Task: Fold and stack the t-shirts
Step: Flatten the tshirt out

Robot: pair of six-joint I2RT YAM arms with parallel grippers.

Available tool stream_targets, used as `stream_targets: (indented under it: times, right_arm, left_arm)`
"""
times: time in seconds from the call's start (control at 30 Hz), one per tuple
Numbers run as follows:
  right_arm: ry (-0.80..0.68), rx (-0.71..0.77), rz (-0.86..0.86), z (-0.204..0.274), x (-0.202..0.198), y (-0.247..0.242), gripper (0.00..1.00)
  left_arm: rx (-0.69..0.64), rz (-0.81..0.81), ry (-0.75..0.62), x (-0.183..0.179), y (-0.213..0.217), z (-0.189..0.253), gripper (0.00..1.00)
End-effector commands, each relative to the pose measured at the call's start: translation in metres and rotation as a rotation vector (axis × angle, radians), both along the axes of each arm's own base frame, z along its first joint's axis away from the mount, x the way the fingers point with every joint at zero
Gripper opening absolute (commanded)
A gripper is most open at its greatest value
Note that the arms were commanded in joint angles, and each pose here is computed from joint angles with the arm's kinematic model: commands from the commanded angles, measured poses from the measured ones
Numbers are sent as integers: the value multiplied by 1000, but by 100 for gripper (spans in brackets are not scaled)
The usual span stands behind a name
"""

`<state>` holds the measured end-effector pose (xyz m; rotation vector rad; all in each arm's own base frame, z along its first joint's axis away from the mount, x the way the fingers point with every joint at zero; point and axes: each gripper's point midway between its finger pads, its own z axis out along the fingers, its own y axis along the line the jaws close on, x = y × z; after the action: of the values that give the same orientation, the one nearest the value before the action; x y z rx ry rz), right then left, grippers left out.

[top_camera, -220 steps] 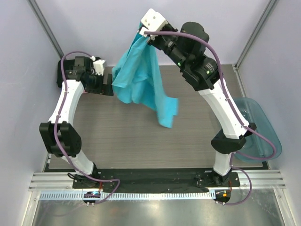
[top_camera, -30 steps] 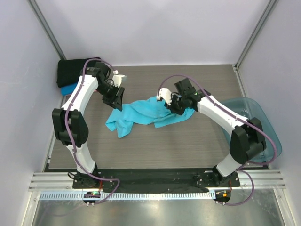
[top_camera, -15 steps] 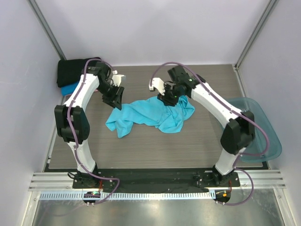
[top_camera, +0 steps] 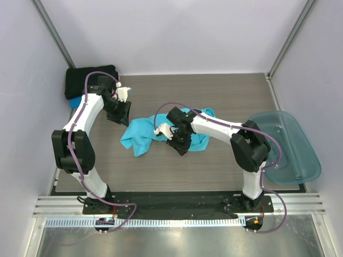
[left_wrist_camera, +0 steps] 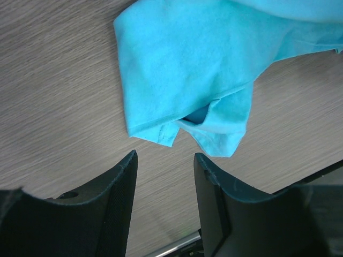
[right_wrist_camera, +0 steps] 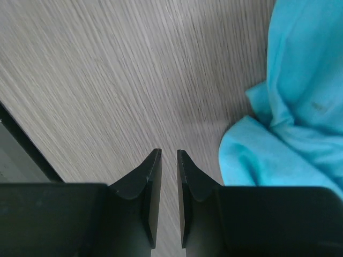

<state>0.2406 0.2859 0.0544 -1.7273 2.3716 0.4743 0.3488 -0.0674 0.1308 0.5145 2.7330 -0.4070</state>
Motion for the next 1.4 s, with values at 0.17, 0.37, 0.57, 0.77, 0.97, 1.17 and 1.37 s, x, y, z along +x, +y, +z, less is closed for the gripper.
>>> stream_targets:
  times: [0.17, 0.37, 0.57, 0.77, 0.97, 1.17, 1.37]
  right_arm:
    - [-139, 6, -96, 14, 31, 1, 24]
    - [-162, -33, -119, 1, 46, 1, 32]
    - [-169, -37, -155, -6, 52, 4, 36]
    - [-193, -55, -162, -9, 62, 5, 37]
    - [-180, -72, -170, -17, 61, 4, 37]
    - [-134, -82, -177, -28, 54, 4, 39]
    - [-117, -118, -186, -42, 51, -2, 33]
  left_arm:
    - [-15, 39, -66, 1, 3, 14, 48]
    - [-25, 43, -40, -8, 2, 15, 47]
    - [23, 25, -35, -9, 13, 18, 48]
    - [25, 40, -19, -5, 17, 17, 48]
    - [-1, 65, -11, -3, 13, 16, 48]
    - [-3, 71, -6, -3, 13, 15, 48]
    - [-13, 77, -7, -2, 11, 16, 48]
